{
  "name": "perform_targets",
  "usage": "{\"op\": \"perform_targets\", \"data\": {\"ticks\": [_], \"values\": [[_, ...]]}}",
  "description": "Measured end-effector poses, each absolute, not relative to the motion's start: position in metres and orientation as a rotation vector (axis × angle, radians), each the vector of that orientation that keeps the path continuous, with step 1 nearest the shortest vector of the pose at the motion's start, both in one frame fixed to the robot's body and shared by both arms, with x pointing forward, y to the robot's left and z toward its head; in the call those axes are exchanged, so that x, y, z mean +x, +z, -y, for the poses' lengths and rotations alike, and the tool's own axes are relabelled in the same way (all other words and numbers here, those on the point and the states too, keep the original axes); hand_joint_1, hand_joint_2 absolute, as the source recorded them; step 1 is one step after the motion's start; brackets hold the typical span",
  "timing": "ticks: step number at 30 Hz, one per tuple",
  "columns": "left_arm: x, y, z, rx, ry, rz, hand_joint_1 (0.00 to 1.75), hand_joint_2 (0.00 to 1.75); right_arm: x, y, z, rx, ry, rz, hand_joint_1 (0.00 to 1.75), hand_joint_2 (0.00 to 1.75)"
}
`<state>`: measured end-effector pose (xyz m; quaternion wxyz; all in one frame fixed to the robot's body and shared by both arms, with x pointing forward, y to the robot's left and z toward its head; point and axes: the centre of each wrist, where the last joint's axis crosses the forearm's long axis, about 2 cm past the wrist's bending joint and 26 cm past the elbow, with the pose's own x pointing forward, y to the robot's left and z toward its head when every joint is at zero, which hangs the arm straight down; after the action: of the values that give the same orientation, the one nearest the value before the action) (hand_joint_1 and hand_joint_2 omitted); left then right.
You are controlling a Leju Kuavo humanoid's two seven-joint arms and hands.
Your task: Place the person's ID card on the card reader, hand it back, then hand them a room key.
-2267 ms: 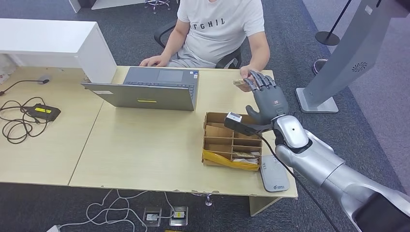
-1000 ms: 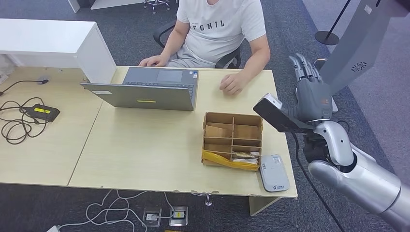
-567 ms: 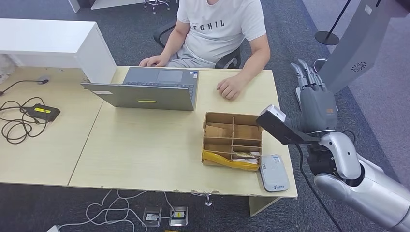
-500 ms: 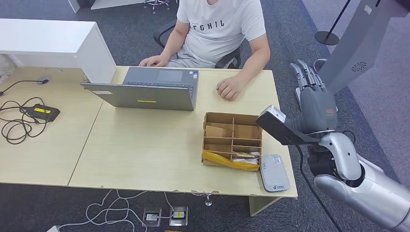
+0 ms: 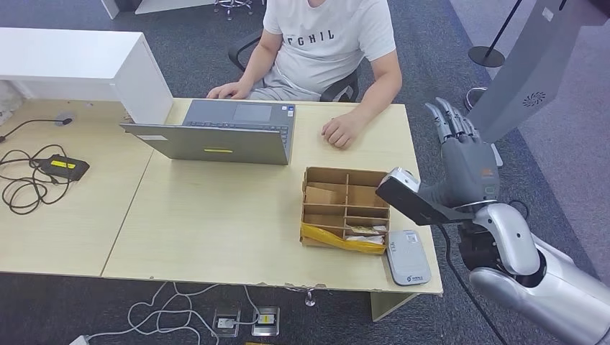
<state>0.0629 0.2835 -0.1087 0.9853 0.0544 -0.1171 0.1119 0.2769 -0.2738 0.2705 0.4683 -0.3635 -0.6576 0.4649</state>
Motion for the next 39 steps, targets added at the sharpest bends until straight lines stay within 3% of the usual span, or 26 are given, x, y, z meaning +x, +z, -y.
{"op": "perform_targets", "data": {"ticks": [11,39], "values": [[0.063,-0.109,-0.281,0.116,0.242,0.246,0.0,0.0,0.246,0.227,0.273,-0.92,1.194,1.543,0.0,1.75],[0.063,-0.108,-0.276,0.125,0.265,0.239,0.0,0.0,0.244,0.196,0.259,-0.761,1.176,1.469,0.0,1.75]]}}
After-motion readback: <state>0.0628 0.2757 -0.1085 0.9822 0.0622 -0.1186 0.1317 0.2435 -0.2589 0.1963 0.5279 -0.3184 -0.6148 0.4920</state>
